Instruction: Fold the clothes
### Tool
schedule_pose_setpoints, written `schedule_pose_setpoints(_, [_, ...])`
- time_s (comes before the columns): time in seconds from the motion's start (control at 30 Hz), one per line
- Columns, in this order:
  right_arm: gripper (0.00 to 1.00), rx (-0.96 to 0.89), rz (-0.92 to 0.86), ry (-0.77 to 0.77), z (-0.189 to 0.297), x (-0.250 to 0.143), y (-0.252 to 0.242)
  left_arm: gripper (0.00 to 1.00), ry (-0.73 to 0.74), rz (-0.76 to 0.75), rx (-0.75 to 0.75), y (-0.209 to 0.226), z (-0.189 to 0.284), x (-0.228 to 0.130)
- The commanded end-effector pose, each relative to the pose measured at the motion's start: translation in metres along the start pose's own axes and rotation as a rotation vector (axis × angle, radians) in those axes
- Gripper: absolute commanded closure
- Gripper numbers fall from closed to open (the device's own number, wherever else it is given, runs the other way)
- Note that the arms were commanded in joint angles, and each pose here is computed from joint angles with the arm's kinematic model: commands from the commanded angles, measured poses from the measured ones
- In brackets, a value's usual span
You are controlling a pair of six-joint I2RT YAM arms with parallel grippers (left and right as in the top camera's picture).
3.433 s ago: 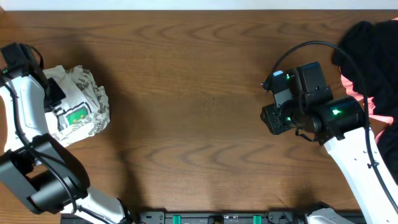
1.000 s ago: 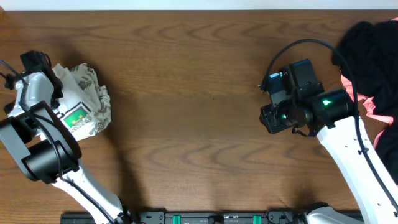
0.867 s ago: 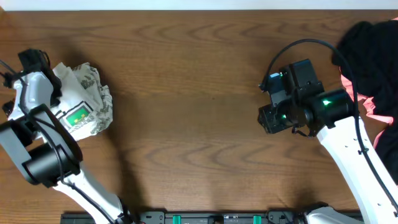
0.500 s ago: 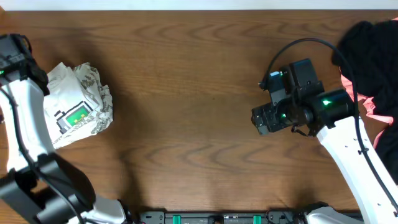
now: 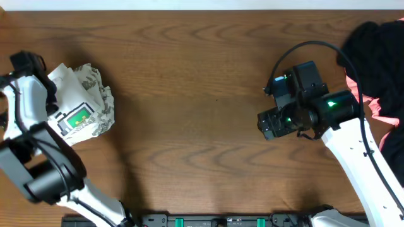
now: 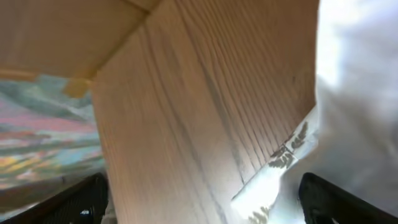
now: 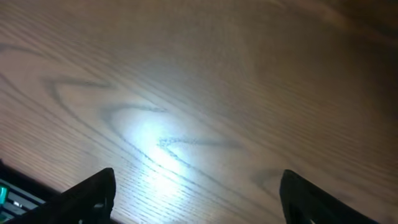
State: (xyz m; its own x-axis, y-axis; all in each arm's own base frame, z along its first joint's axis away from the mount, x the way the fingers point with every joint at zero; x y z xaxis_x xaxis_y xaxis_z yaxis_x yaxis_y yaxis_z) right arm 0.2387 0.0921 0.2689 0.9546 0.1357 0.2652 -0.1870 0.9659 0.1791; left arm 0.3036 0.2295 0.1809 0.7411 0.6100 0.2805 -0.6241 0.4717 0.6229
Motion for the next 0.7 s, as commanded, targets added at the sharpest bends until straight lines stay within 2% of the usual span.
schedule_pose_setpoints(0.0, [0.18, -0.006, -0.008, 0.009, -0.002, 0.000, -0.001, 0.02, 0.070, -0.012, 0.012, -0.012, -0.024, -0.006])
schedule_pose_setpoints(0.2, [0.19, -0.005, -0.008, 0.007, -0.002, 0.001, -0.001, 0.02, 0.118, -0.053, 0.003, -0.027, -0.039, -0.011])
schedule_pose_setpoints(0.5, [0.17, -0.005, -0.007, 0.002, -0.002, 0.001, -0.001, 0.02, 0.021, 0.042, -0.047, 0.005, -0.001, -0.002])
schedule_pose_setpoints(0.53, [0.15, -0.004, -0.007, -0.002, -0.002, 0.002, -0.001, 0.02, 0.004, 0.060, -0.070, 0.010, 0.006, -0.002])
schedule_pose_setpoints(0.67, [0.01, 0.014, -0.003, -0.031, -0.001, 0.006, 0.001, 0.02, -0.065, 0.132, -0.327, 0.025, 0.046, -0.002])
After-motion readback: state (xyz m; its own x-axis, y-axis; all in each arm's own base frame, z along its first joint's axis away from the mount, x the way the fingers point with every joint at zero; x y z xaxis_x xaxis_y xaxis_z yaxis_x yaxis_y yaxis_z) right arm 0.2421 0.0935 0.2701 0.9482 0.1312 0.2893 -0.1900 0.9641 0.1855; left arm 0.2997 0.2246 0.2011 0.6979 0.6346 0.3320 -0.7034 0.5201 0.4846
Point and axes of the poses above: each gripper's point midway between its finger pads, its own z axis back along the fingers, its own y axis along the line the jaws close on, x = y × z, the point moved 10 cm from there along z, back along the fingers, and after that the axes turned 11 degrees about -z, right-handed, at the moved point
